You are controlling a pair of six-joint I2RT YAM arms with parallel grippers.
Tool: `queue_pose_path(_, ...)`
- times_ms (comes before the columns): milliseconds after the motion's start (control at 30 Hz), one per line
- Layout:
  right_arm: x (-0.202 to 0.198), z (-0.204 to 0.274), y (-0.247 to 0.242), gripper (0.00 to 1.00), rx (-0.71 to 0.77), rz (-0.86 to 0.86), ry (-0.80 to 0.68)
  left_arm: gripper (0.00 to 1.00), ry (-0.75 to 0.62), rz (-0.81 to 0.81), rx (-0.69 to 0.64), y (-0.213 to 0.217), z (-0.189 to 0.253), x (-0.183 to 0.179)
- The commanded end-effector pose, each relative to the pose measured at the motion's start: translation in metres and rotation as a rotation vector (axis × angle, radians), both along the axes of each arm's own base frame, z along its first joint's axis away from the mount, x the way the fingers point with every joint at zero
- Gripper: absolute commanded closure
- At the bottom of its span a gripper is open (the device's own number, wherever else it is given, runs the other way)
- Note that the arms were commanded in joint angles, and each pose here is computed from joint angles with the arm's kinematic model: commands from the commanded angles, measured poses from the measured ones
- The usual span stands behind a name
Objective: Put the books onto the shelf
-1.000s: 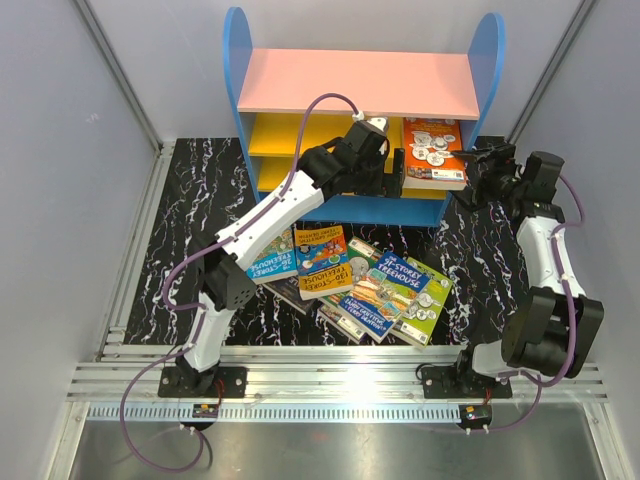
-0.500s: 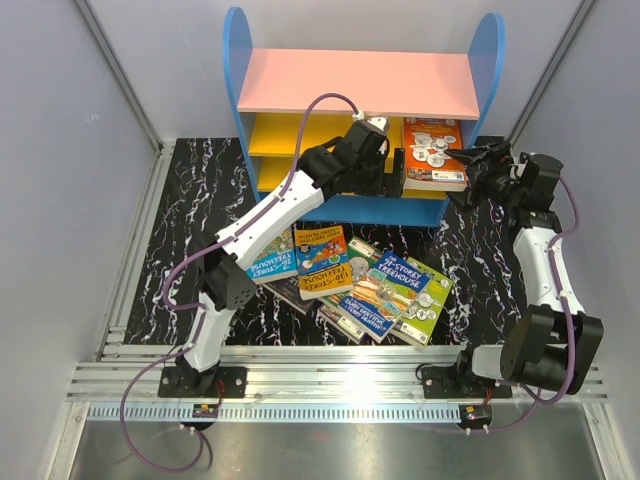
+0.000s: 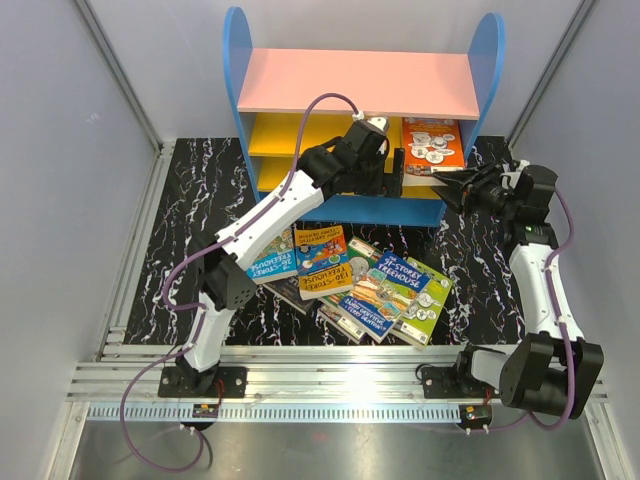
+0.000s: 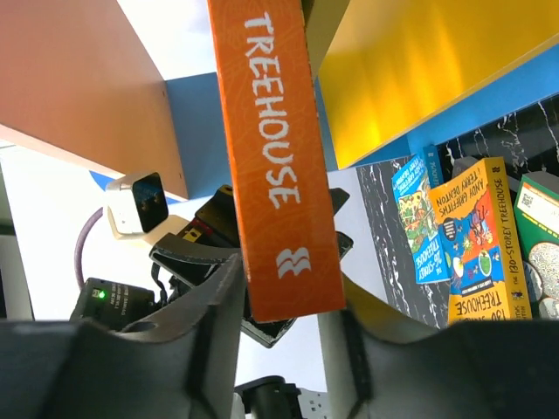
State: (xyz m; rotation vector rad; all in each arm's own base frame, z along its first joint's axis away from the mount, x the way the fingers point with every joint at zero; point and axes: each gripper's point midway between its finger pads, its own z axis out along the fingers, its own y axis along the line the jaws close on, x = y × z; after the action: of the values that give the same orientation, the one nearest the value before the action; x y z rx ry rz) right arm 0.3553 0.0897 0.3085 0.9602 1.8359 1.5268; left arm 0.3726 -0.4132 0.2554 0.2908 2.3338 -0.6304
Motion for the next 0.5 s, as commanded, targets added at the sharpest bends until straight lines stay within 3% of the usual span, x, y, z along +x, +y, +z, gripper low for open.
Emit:
queue_pose_path(0,-0.005,0.015,0.008,0.58,-0.010,0.046,-0.057,0.01,-0.061,0.021,-0.066,0.002,0.023,0.021)
queue_pose_path(167,0.003,0.011,0.008,0.69,-0.020,0.045,-0.053,0.01,-0.061,0.030,-0.062,0.005,0.024,0.020)
queue_pose_path(467,0.043,0.021,-0.002,0.76,-0.014,0.005,-0.082,0.01,-0.042,0.043,-0.023,0.022,0.019,0.008)
